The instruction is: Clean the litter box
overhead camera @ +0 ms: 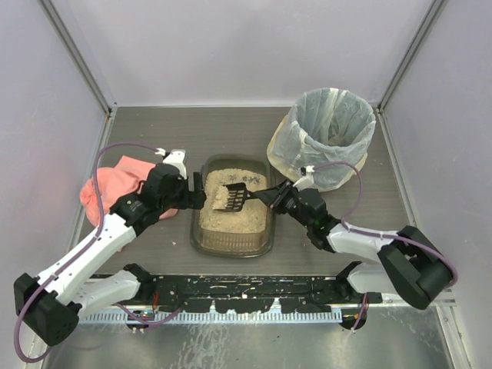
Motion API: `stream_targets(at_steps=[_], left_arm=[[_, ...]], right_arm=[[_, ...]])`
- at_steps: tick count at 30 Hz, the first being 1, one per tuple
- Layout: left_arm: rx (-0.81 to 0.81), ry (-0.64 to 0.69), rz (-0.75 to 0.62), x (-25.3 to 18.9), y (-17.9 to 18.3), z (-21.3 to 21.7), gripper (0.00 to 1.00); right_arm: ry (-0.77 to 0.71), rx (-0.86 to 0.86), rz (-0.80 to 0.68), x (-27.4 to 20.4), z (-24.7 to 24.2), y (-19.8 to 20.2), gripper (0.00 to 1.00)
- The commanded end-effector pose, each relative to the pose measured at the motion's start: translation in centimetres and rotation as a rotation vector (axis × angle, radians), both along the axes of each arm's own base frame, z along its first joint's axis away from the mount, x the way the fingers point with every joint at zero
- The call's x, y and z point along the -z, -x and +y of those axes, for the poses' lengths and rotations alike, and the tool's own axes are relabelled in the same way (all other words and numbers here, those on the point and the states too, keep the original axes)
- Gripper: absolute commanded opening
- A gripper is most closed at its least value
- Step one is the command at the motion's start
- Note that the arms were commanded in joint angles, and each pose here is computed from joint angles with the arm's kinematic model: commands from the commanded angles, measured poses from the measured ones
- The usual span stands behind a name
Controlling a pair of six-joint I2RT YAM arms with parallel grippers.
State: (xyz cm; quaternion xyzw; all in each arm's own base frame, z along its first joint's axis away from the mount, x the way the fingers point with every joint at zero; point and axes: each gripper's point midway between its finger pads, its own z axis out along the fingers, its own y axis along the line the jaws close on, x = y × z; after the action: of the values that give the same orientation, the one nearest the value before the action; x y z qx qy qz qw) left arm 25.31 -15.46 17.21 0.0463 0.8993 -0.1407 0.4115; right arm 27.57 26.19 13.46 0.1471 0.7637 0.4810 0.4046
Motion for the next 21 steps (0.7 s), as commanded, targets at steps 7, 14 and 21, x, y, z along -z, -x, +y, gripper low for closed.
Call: stream_targets(at_steps=[7,14,21], left_arm=[[-0.020,0.041,-0.080,-4.1,1.1,1.2,0.86],[-0.027,0.034,-0.094,-4.7,2.2,2.3,0.87],[-0.039,0.033,-0.098,-4.8,2.4,2.6,0.92]], right_arm=[[-0.151,0.081,-0.118,-4.7,-3.0,1.7,0.01],[-0.284,0.139,-0.130,-5.7,-5.2,3.0,0.01],[-0.396,0.102,-0.131,-6.7,-4.9,3.4,0.01]])
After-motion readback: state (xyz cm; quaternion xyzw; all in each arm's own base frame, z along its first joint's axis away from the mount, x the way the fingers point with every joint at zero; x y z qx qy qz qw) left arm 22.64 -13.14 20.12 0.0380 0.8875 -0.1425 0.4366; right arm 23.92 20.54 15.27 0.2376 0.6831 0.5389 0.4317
